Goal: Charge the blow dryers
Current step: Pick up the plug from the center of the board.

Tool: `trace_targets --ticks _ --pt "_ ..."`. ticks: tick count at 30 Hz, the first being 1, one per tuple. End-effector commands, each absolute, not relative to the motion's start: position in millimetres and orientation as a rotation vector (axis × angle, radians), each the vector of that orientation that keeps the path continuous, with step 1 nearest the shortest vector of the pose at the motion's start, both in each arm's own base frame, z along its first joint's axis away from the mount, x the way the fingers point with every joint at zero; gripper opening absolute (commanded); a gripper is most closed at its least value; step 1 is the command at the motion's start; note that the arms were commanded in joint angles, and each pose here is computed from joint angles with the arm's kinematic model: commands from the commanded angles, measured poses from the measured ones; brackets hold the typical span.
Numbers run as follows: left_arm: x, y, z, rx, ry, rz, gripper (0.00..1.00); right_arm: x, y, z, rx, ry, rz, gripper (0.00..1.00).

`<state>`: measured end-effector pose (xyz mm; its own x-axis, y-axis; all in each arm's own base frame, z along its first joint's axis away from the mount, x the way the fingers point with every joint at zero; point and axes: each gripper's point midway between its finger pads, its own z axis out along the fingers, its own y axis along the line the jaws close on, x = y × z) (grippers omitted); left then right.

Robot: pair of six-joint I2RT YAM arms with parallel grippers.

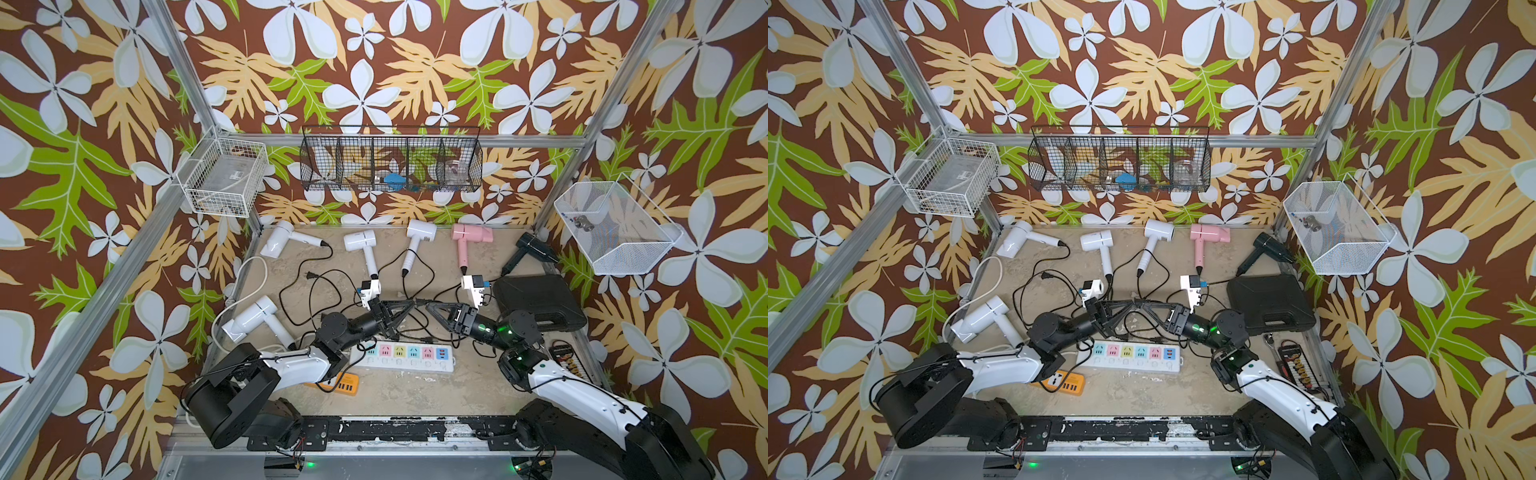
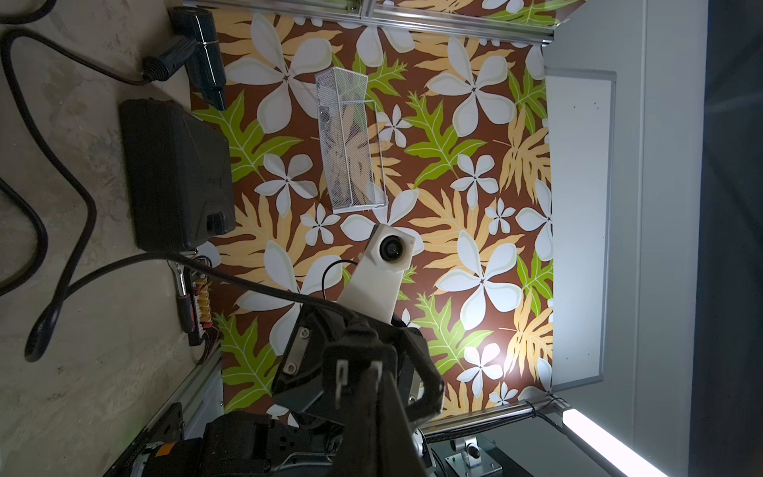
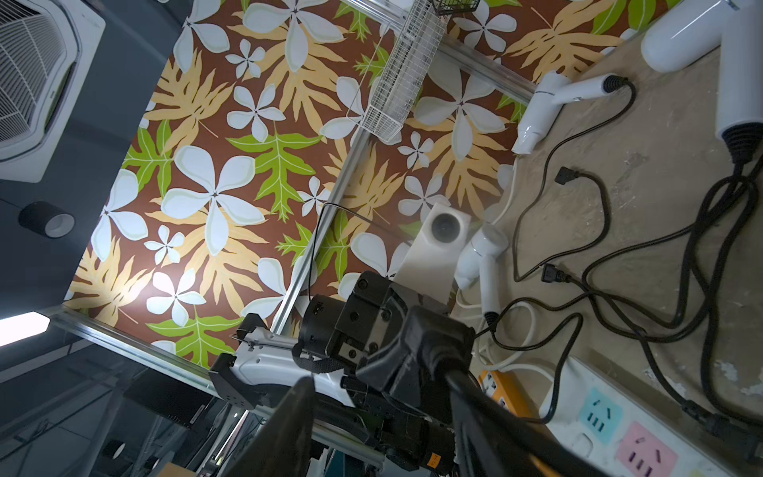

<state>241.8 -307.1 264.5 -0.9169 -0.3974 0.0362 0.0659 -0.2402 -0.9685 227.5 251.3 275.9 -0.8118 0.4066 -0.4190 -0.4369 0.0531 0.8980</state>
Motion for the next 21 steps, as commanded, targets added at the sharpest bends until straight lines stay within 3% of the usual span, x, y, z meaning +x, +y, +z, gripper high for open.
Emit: trace_targets --ticks 1,9,21 --pt "236.2 -307.4 273.3 -0.348 1.684 -2.259 0.0 233.4 250.5 270.9 0.0 1.764 1.787 0.57" --pt "233.3 -313.3 269.3 -0.338 1.702 -2.263 0.0 239.2 251.9 267.7 0.022 1.787 1.771 0.54" --pt "227.9 -318.8 261.1 -0.327 1.731 -2.249 0.0 245.8 251.3 264.7 0.059 1.803 1.745 0.33"
